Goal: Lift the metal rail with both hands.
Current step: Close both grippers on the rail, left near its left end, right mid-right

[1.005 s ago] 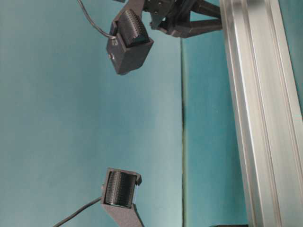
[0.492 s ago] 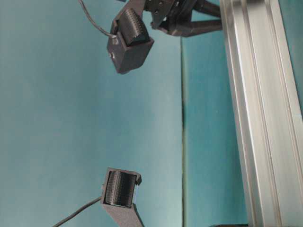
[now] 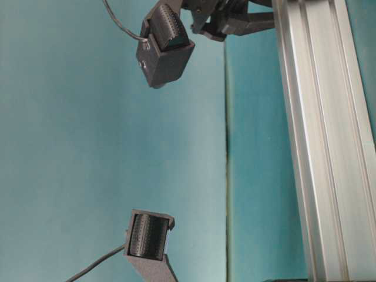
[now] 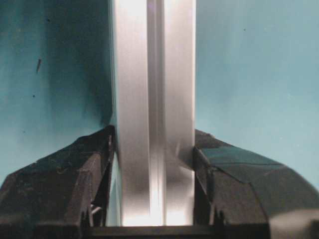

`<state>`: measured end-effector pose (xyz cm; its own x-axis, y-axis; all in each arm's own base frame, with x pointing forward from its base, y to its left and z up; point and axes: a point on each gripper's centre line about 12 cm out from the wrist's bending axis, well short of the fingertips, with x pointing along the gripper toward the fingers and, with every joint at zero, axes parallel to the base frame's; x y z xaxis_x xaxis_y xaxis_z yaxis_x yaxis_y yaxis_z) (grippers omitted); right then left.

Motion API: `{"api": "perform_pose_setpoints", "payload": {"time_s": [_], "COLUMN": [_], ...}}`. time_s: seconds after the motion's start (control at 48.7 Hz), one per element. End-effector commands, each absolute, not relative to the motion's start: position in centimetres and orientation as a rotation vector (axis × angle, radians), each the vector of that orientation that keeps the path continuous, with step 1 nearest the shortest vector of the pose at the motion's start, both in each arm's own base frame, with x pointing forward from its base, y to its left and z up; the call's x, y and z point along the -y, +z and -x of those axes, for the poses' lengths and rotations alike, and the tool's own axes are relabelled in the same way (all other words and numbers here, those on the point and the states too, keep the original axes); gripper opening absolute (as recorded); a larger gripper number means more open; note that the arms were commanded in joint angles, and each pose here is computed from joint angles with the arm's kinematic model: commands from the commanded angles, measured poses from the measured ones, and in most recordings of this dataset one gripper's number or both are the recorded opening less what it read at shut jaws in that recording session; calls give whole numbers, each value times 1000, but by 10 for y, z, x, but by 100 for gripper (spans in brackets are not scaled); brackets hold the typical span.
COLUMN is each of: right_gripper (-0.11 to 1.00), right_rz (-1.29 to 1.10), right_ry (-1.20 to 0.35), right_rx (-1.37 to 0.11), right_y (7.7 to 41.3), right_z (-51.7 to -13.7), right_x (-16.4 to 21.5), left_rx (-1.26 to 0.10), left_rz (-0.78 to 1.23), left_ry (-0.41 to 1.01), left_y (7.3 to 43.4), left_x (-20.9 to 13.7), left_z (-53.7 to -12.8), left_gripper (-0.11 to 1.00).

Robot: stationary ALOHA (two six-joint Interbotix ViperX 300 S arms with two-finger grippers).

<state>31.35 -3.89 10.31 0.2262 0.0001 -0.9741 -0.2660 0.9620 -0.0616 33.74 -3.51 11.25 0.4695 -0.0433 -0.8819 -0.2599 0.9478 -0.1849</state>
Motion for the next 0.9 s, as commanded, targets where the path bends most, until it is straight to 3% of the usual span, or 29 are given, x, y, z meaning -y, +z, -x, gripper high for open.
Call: {"api": "perform_pose_setpoints", "payload": {"time_s": [0.0, 0.533, 0.882], "right_gripper": [41, 41, 41], "right_rz": [228, 226, 211], "right_ry": [183, 181, 165], "right_rx": [-1332, -1332, -1296], "right_y": [103, 106, 161], "right_z": [-315, -315, -317], "right_x": [39, 39, 40], "left_rx": [-1057, -1048, -1036], "left_rz": [320, 323, 334], "left_ry": [137, 136, 143], "left_y": [118, 120, 170], "left_x": [33, 33, 33], "left_z": [-340, -342, -342], "left_gripper": [35, 35, 35]}}
